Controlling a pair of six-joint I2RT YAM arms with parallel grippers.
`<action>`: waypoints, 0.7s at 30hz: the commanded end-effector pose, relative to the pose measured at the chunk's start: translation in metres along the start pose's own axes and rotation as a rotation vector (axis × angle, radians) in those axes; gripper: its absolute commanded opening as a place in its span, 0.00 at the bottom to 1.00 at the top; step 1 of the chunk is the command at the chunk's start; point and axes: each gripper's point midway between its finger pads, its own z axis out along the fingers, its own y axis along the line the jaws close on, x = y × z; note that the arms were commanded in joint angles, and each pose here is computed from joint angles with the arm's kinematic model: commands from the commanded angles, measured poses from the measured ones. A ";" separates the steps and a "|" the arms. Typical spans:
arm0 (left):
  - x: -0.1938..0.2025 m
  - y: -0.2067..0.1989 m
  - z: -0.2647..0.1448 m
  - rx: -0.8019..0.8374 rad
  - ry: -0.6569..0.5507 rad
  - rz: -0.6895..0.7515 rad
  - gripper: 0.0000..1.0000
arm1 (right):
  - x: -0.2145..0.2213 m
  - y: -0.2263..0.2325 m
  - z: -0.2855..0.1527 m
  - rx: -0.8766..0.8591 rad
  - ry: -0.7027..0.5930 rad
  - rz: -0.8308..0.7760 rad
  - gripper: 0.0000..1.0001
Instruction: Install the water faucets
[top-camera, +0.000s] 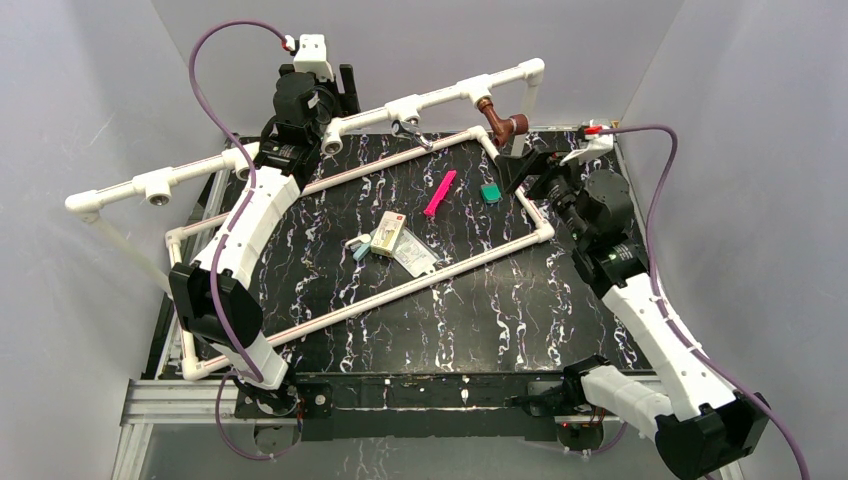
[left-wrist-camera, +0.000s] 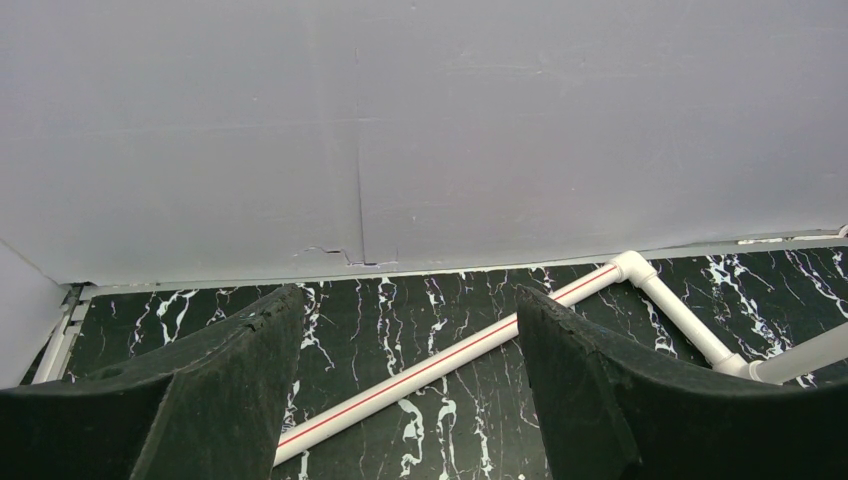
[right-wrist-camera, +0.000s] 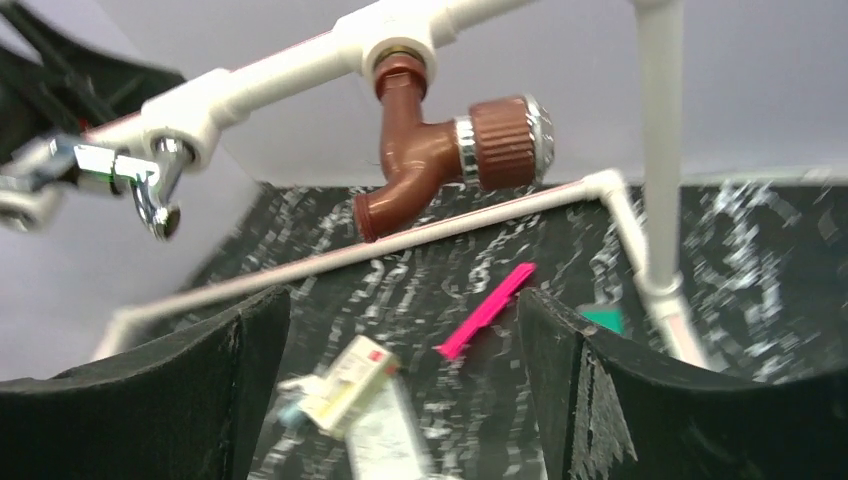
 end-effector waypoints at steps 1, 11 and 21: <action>0.104 -0.007 -0.012 0.036 0.328 0.074 0.76 | -0.032 0.019 -0.008 -0.145 -0.075 -0.450 0.91; 0.106 -0.005 -0.012 0.030 0.332 0.082 0.76 | -0.043 0.015 -0.014 -0.217 -0.180 -1.149 0.94; 0.106 -0.006 -0.011 0.031 0.334 0.084 0.76 | -0.058 0.013 0.006 -0.169 -0.276 -1.560 0.95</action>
